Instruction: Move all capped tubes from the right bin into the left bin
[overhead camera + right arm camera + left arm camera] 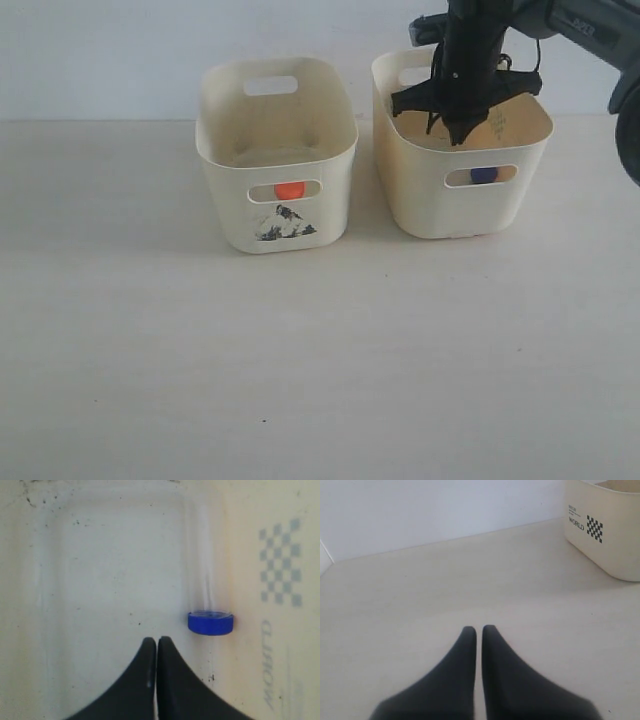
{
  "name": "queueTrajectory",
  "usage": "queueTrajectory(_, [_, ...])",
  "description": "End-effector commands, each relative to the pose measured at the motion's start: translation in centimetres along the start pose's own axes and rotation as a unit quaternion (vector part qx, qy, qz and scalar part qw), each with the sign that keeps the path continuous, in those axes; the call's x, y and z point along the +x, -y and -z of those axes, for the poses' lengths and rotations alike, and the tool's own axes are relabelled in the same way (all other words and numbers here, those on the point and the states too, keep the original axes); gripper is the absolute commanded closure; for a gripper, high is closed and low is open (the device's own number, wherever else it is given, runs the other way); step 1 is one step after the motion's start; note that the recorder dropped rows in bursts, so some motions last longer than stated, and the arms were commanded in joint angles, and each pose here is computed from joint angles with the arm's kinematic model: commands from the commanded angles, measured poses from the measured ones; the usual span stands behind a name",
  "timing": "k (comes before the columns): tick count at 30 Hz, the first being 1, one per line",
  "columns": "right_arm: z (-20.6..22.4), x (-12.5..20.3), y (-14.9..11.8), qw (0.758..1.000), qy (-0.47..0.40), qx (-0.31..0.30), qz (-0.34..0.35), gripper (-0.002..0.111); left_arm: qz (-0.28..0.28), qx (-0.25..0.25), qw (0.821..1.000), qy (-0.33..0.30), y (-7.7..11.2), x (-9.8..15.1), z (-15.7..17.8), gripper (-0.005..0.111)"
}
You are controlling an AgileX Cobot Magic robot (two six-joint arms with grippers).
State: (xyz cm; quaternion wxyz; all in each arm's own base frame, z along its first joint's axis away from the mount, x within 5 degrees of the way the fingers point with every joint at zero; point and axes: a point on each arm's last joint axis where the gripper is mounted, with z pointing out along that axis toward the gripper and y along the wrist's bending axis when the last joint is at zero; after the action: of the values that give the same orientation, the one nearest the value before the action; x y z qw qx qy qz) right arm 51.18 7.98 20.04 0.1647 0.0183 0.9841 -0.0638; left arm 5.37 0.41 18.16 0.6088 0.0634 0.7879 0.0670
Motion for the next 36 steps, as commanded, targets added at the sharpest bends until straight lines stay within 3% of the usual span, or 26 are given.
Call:
queueTrajectory(1, [0.0,0.2,0.4,1.0,-0.005,0.008,0.004,0.109,0.006,0.001,1.0,0.004,0.0,-0.2,0.0,0.102])
queueTrajectory(27, [-2.9,1.3,-0.1,0.999,-0.039,0.021,0.017,0.109,0.006,0.001,1.0,0.004,0.0,-0.2,0.0,0.102])
queueTrajectory(36, [-3.5,1.2,0.7,0.996,-0.032,0.069,0.038,0.109,0.006,0.001,1.0,0.004,0.0,-0.2,0.0,0.102])
